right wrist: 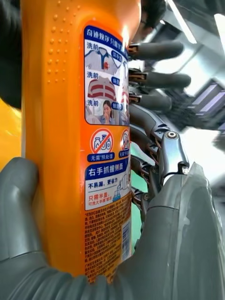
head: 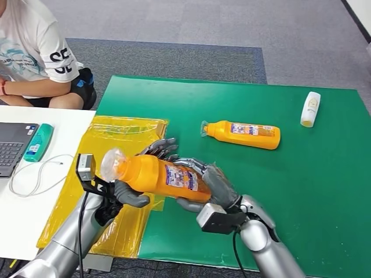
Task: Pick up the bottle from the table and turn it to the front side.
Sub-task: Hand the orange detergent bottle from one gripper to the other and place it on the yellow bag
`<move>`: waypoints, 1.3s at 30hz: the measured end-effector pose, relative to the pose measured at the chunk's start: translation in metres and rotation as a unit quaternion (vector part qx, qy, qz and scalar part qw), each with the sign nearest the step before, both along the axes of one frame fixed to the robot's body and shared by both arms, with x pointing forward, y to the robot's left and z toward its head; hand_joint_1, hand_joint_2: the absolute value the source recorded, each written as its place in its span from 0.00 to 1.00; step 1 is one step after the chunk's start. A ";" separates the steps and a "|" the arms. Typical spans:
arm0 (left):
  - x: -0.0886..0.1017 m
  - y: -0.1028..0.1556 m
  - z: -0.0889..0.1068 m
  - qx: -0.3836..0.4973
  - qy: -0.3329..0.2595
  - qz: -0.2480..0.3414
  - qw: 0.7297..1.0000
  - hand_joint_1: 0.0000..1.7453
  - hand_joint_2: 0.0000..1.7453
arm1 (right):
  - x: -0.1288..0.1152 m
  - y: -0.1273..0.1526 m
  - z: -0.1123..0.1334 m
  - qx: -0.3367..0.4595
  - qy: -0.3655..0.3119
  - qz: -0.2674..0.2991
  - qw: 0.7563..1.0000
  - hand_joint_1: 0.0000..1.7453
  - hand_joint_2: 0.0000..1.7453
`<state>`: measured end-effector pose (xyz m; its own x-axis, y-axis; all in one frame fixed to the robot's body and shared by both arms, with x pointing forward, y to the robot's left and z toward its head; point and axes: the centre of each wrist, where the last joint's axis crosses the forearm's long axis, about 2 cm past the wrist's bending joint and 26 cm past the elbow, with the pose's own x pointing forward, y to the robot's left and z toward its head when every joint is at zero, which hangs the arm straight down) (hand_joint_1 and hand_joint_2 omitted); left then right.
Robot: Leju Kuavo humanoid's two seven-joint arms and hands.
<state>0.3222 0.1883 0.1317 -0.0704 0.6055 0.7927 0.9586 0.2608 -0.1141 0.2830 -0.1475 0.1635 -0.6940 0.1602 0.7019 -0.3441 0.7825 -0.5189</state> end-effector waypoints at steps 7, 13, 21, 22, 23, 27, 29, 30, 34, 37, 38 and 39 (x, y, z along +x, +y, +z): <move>0.000 0.002 -0.002 0.008 0.004 0.008 1.000 0.00 1.00 | -0.008 0.008 0.002 -0.034 -0.033 -0.034 0.998 1.00 1.00; 0.000 0.002 -0.002 0.005 0.006 0.009 1.000 0.37 1.00 | -0.009 0.010 0.001 -0.030 -0.027 -0.028 0.999 1.00 1.00; 0.000 0.001 -0.003 0.009 0.005 0.017 1.000 1.00 1.00 | -0.010 0.010 0.001 -0.020 -0.015 -0.020 0.999 1.00 1.00; 0.000 0.001 -0.003 0.011 0.004 0.018 1.000 1.00 1.00 | -0.010 0.010 0.001 -0.019 -0.013 -0.018 1.000 1.00 1.00; 0.000 0.001 -0.003 0.012 0.004 0.019 1.000 1.00 1.00 | -0.010 0.010 0.001 -0.017 -0.010 -0.016 1.000 1.00 1.00; 0.000 0.001 -0.003 0.012 0.001 0.023 1.000 1.00 1.00 | -0.010 0.010 0.000 -0.009 0.000 -0.008 1.000 1.00 1.00; 0.000 0.001 -0.004 0.011 0.000 0.025 1.000 1.00 1.00 | -0.010 0.010 -0.001 -0.006 0.004 -0.006 1.000 0.99 1.00; 0.000 0.001 -0.004 0.010 0.000 0.026 1.000 1.00 1.00 | -0.010 0.010 -0.001 -0.005 0.006 -0.005 1.000 0.96 1.00; -0.002 0.000 -0.006 0.011 0.002 0.028 1.000 1.00 1.00 | -0.011 0.010 -0.002 -0.001 0.013 0.001 1.000 0.10 1.00; -0.003 0.000 -0.007 0.013 0.002 0.029 0.999 1.00 1.00 | -0.011 0.010 -0.003 0.003 0.022 0.007 1.000 0.00 1.00; -0.004 0.000 -0.008 0.015 0.002 0.030 0.999 1.00 1.00 | -0.011 0.009 -0.004 0.005 0.025 0.008 1.000 0.00 1.00; -0.005 0.000 -0.009 0.016 0.003 0.030 0.999 1.00 1.00 | -0.011 0.009 -0.004 0.007 0.028 0.008 1.000 0.00 1.00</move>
